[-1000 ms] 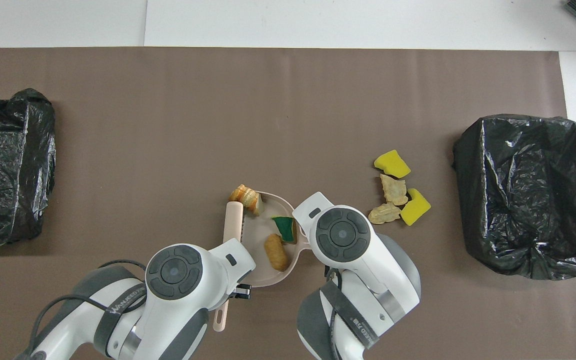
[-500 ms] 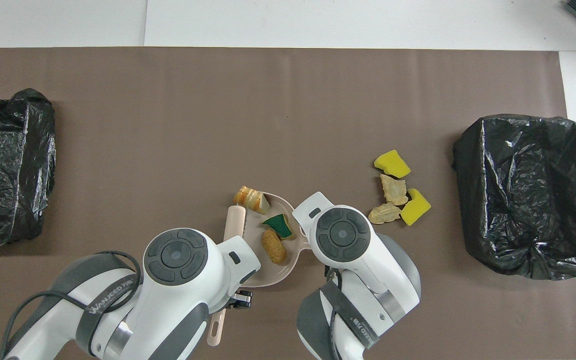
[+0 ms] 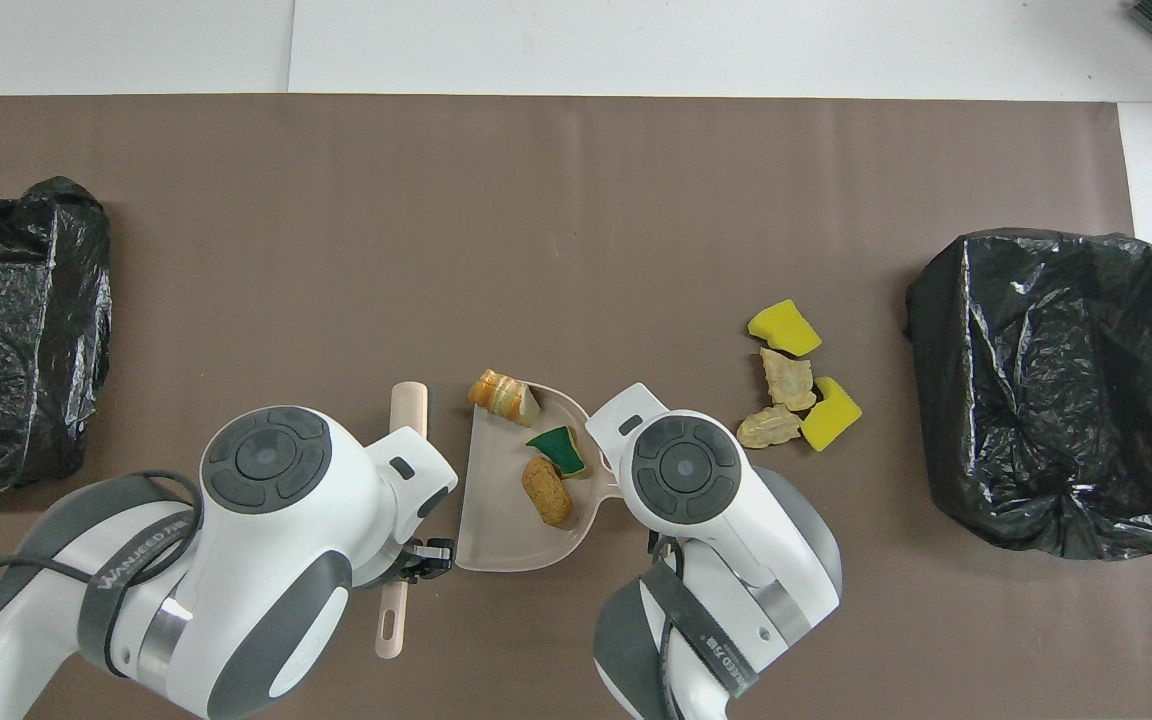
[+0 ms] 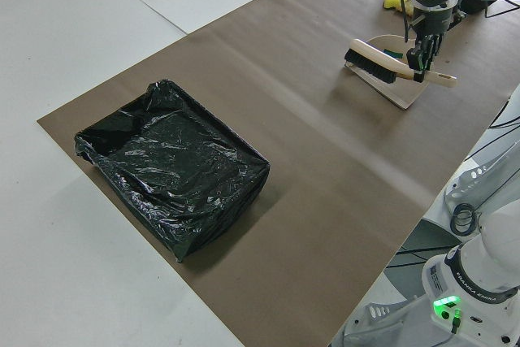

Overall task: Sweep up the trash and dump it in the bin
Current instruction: 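Sweep the bread and sponge pieces into the dustpan with the left gripper, then carry the loaded dustpan over the nearer black bin with the right gripper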

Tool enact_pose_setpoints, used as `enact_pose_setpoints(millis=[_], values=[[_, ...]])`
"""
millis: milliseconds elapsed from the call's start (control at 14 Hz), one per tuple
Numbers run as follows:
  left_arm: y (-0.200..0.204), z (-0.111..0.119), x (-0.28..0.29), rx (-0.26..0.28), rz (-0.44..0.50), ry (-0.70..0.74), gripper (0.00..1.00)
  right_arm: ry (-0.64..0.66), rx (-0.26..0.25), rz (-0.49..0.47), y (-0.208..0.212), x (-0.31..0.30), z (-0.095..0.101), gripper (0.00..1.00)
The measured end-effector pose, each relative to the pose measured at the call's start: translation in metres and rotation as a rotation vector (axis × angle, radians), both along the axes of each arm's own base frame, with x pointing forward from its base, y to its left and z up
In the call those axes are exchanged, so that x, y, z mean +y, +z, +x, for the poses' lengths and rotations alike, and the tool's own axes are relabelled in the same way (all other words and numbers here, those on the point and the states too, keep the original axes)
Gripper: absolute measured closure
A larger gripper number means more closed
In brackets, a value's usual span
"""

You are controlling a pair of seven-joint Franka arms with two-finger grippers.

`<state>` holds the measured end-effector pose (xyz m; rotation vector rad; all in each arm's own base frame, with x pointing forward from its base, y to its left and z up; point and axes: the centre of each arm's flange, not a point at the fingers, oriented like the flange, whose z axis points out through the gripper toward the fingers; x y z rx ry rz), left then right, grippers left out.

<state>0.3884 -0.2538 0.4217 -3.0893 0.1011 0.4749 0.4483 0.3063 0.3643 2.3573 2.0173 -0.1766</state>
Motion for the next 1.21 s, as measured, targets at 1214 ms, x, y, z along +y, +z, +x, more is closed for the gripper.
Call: enact_pose_setpoints(millis=[1214], values=[[-0.043, -0.123, -0.11, -0.079, 0.126, 0.042, 0.73, -0.291, -0.053, 0.148, 0.176, -0.274, 0.081, 0.68]])
